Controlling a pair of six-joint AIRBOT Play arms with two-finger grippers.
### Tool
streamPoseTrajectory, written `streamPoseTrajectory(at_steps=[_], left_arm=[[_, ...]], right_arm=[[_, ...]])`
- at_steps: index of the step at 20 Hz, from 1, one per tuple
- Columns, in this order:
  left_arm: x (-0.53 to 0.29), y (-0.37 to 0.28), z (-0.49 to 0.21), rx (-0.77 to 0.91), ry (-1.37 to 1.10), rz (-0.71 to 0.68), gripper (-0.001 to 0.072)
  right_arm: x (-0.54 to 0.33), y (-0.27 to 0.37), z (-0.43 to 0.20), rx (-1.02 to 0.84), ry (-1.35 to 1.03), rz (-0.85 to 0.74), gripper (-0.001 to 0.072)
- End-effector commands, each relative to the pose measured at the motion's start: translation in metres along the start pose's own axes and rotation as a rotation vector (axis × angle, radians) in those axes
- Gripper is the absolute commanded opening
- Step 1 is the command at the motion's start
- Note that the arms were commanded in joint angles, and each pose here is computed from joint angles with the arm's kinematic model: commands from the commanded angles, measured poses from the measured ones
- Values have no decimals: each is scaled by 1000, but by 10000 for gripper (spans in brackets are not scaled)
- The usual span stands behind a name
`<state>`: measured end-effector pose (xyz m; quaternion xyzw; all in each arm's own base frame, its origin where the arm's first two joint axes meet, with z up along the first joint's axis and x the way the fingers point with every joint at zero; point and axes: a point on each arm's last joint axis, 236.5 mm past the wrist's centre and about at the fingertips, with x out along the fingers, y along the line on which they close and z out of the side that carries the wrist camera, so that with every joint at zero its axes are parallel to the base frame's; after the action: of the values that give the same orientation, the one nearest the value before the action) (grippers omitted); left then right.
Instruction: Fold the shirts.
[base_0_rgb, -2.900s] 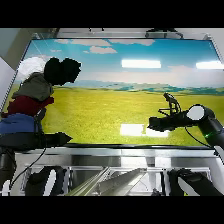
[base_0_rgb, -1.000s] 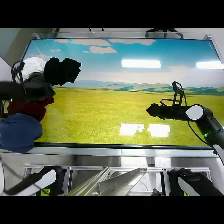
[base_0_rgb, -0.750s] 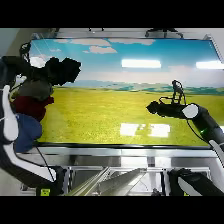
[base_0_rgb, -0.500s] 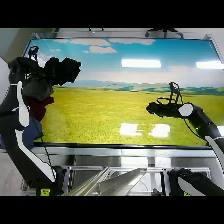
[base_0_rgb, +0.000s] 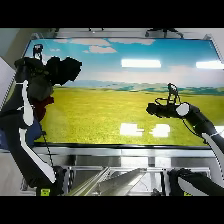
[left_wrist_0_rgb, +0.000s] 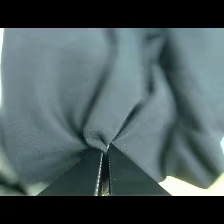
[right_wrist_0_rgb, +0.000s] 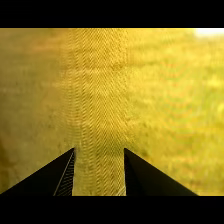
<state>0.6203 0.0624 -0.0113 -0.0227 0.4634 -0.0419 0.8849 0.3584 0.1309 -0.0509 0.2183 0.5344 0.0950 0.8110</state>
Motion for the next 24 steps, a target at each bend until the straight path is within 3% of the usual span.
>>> streamPoseTrajectory(at_steps=[1, 4, 6, 14, 15, 16, 17, 20, 24], left_arm=[[-59, -89, 21, 34, -48, -222, 10], [-116, -193, -25, 68, 96, -511, 10], [-142, -252, -81, 142, 254, -626, 10], [-163, -416, -253, 324, 480, -731, 13], [-165, -427, -254, 345, 458, -738, 49], [-170, -435, -249, 364, 432, -748, 474], [-176, -439, -238, 362, 411, -756, 688], [-200, -419, -200, 366, 398, -762, 688], [-190, -309, -174, 274, 483, -559, 688]], right_arm=[[-3, 3, -6, -46, 37, 6, 344], [-20, 8, -12, -103, 81, 24, 344], [-39, 6, -13, -117, 86, 34, 344], [-108, 8, -17, -199, 21, 28, 349], [-109, 8, -19, -200, 28, 29, 351], [-109, 8, -22, -199, 41, 30, 417], [-108, 9, -24, -198, 50, 35, 519], [-109, 18, -28, -188, 65, 71, 532], [-97, 31, -40, -241, 114, 96, 532]])
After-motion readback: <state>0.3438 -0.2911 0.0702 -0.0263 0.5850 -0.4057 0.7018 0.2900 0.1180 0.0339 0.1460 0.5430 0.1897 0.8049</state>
